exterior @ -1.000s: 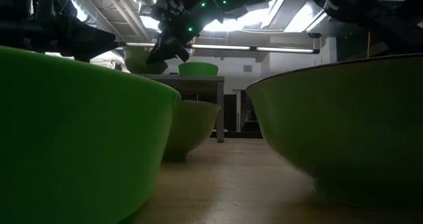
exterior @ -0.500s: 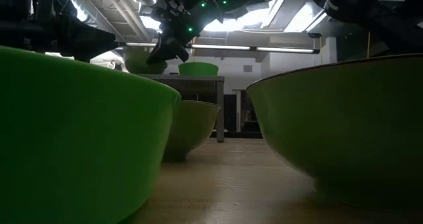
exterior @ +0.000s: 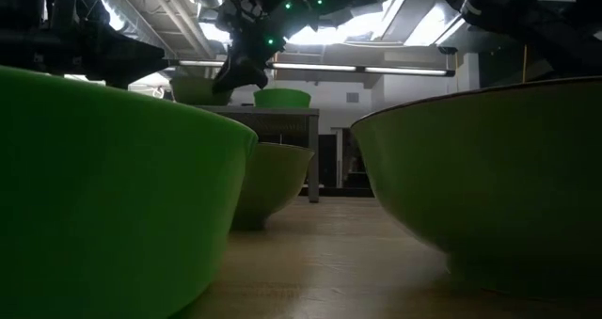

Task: Pick & Place Mini bowls
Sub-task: Put the white bowl on the shelf, then stack the green bowl on the green bowl on the shelf

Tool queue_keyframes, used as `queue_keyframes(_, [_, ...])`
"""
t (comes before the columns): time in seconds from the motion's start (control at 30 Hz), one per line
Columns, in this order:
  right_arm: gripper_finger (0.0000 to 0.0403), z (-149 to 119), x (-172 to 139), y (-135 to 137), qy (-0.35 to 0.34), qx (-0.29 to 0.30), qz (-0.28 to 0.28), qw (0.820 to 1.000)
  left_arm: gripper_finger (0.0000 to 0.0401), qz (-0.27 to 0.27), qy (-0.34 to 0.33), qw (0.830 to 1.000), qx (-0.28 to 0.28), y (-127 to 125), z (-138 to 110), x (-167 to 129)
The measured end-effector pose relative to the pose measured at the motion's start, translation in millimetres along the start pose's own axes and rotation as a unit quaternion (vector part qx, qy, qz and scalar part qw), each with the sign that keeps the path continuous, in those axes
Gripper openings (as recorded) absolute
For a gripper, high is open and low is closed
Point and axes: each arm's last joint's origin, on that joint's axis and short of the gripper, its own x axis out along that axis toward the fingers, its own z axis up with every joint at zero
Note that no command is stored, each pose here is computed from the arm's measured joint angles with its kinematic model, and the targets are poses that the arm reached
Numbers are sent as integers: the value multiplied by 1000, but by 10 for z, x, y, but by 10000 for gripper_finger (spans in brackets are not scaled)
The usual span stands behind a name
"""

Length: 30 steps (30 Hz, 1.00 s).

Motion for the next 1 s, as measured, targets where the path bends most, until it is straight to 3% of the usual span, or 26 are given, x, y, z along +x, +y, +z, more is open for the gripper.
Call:
queue_keyframes(0.27, [150,100,-151,-120,-24,7,-28,999,125,0,0,1000,0,0,0,0])
queue_keyframes(0.47, [149,162,-346,-214,-36,58,-37,997,125,0,0,1000,0,0,0,0])
queue_keyframes(1.0, [149,251,-811,-219,-17,150,22,988,125,0,0,1000,0,0,0,0])
